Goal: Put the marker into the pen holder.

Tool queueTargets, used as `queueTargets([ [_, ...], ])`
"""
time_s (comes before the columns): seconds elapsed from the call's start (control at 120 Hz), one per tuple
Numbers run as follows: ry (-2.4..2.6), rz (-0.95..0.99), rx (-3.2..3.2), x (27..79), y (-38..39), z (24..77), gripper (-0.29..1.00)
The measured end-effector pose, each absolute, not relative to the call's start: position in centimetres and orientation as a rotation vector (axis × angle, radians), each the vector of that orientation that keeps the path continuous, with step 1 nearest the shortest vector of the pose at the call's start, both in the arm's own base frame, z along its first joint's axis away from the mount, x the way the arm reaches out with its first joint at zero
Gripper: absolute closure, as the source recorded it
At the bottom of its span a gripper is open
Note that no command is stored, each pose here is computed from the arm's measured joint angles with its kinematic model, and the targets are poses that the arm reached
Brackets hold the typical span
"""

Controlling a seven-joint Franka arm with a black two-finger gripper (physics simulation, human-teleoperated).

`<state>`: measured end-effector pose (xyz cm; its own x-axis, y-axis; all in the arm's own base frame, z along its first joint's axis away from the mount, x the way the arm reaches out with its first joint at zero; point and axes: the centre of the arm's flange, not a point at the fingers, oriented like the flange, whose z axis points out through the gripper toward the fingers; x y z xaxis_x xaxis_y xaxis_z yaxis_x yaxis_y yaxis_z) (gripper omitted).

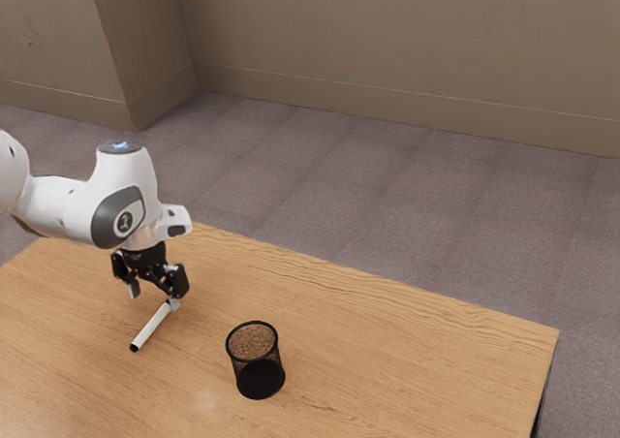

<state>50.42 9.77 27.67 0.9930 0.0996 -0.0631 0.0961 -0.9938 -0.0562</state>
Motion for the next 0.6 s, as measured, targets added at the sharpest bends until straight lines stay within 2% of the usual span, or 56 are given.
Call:
queueTargets([
  [0.158, -0.088, 0.033, -3.085, 50.2, 9.6, 27.0, 0.00],
  [0.325, -0.067, 0.045, -3.090, 50.3, 9.8, 25.6, 0.01],
  [0.6, -0.037, 0.060, -3.094, 50.3, 10.0, 25.0, 0.18],
])
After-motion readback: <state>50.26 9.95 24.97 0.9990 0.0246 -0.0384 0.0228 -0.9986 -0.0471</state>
